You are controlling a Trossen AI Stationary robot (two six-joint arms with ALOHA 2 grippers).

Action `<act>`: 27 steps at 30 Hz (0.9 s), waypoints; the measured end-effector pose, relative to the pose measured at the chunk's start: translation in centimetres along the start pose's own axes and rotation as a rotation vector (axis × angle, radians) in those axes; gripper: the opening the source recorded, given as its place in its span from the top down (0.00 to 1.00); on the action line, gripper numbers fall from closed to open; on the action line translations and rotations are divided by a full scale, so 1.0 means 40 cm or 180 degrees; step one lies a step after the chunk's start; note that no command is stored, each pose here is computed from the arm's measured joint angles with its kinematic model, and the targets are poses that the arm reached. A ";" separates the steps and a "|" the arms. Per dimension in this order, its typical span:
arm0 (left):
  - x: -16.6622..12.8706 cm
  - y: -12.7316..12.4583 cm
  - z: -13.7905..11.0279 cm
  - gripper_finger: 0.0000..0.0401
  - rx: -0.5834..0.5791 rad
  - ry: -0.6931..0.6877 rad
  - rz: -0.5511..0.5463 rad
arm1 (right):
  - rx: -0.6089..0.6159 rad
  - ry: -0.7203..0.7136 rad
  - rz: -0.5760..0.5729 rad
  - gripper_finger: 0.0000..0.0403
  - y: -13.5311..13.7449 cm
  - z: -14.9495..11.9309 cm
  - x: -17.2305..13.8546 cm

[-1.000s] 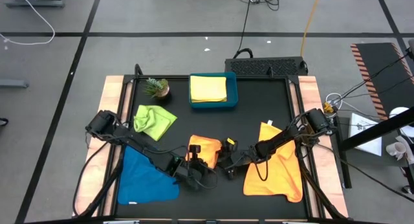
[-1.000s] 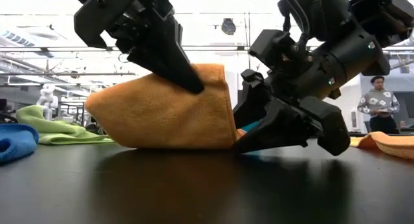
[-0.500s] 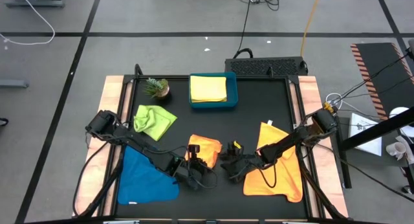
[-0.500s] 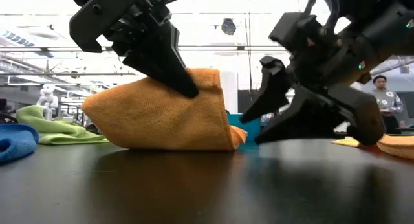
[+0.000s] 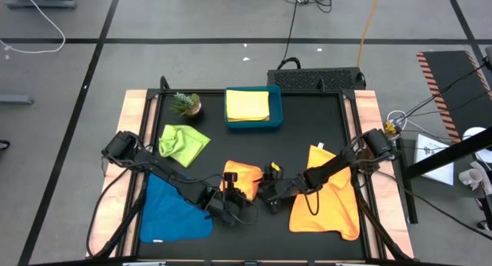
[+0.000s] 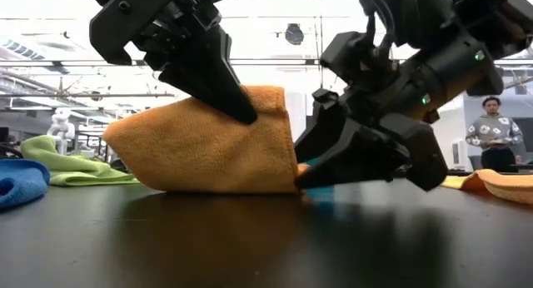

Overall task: Fold microfiber towels
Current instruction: Put the folded orange microfiber cloth into the blue bin

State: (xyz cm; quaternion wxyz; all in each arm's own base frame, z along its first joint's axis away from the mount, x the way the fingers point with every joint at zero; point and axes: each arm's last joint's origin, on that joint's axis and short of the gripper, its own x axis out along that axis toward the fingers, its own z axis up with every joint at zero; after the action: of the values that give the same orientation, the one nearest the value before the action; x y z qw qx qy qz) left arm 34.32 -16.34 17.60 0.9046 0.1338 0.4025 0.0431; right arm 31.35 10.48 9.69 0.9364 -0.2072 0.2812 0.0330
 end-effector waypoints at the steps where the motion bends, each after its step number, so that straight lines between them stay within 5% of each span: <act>1: -0.002 0.001 0.001 0.99 0.0000 -0.0009 0.0000 | -0.0005 0.0022 0.0027 0.44 0.001 -0.005 0.003; 17: -0.103 0.042 0.043 0.99 0.0020 -0.0309 0.0061 | -0.0140 0.0143 -0.0242 0.45 -0.003 -0.015 0.009; 27: -0.124 0.051 0.043 0.99 0.0038 -0.0300 0.0157 | -0.0247 0.0239 -0.0597 0.73 -0.007 -0.014 0.004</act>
State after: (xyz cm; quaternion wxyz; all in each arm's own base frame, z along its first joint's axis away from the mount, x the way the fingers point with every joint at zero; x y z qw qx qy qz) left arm 32.32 -15.64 22.81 0.9204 0.1509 0.3563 0.0567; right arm 31.26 9.97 9.28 0.9155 -0.2698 0.2939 -0.0518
